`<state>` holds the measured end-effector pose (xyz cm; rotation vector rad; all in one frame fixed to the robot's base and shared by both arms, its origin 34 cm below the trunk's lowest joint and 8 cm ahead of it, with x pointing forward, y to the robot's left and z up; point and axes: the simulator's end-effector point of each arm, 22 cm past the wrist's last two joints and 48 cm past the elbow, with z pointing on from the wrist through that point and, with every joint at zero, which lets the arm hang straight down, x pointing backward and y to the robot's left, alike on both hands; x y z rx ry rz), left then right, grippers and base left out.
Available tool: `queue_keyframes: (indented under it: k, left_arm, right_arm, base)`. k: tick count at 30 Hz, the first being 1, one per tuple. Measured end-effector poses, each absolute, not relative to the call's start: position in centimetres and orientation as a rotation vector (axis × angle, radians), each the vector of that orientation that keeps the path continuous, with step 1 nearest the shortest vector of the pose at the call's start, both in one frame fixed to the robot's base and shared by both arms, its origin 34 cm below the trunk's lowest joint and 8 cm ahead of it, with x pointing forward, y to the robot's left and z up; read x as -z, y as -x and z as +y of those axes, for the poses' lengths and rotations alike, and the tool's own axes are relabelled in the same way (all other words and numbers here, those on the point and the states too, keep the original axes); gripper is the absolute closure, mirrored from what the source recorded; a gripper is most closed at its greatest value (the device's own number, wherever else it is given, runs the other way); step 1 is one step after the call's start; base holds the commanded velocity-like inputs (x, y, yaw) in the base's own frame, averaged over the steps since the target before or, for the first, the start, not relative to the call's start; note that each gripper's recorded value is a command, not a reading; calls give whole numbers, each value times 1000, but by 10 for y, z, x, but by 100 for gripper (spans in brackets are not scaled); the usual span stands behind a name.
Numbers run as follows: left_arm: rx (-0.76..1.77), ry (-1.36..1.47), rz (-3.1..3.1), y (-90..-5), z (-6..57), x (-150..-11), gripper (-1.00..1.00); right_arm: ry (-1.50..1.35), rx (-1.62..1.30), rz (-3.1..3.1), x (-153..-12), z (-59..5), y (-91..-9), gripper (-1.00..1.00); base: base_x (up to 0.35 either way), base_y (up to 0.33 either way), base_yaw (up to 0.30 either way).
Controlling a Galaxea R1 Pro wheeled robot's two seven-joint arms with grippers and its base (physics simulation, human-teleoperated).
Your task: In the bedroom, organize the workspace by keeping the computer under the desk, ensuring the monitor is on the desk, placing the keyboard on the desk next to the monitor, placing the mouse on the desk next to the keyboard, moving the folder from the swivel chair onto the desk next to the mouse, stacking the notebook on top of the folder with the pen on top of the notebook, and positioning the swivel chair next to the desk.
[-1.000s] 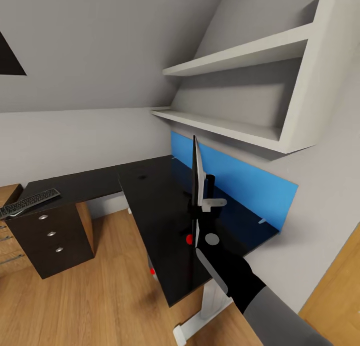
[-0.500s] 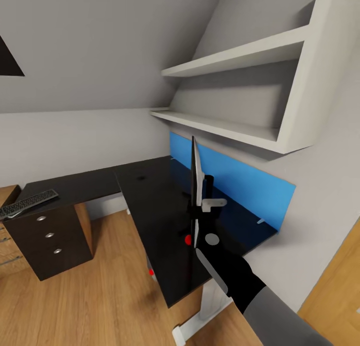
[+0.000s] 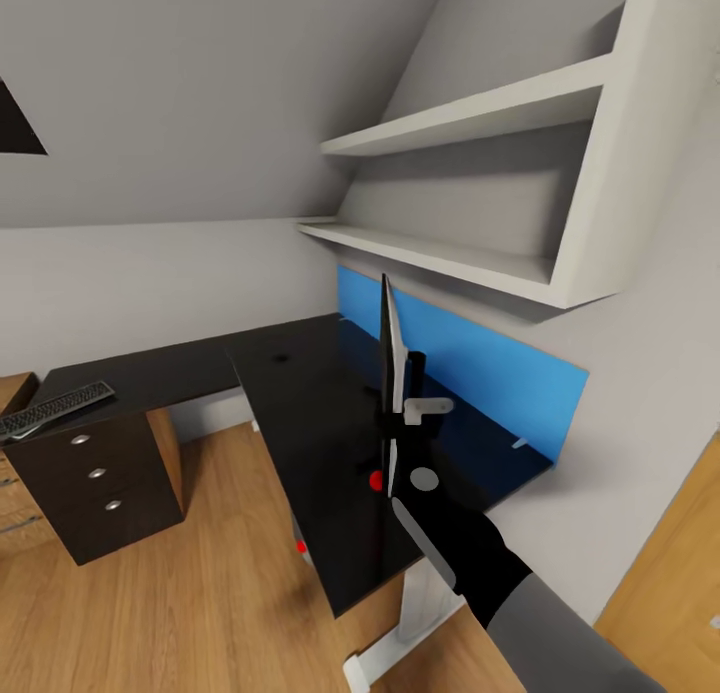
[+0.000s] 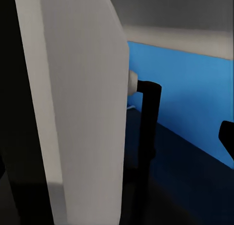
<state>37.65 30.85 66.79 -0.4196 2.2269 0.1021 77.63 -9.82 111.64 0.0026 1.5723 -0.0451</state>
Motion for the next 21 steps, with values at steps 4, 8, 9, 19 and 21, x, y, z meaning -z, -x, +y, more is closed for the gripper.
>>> queue_keyframes:
  k: [4,8,9,19,21]
  left_arm:
    - [-102,420,2224,-377,309,-669,-100]
    - [-101,421,2222,-378,309,-669,-100]
    - [-101,421,2221,-378,309,-669,-100]
    - [-99,420,2213,-381,309,-672,-100]
    - [-99,420,2211,-381,309,-672,-100]
  right_arm:
    - [-3,45,1570,-1118,-98,-776,-100]
    - [-3,47,1570,-1118,-99,-776,-100]
    - [-3,48,1570,-1118,-99,-776,-100]
    - [-2,48,1565,-1122,-99,-774,-100]
    - [-1,50,1566,-1122,-99,-774,-100]
  base:
    - [0,0,-91]
    - [0,0,-102]
    - [0,0,-104]
    - [0,0,-106]
    - [0,0,-106]
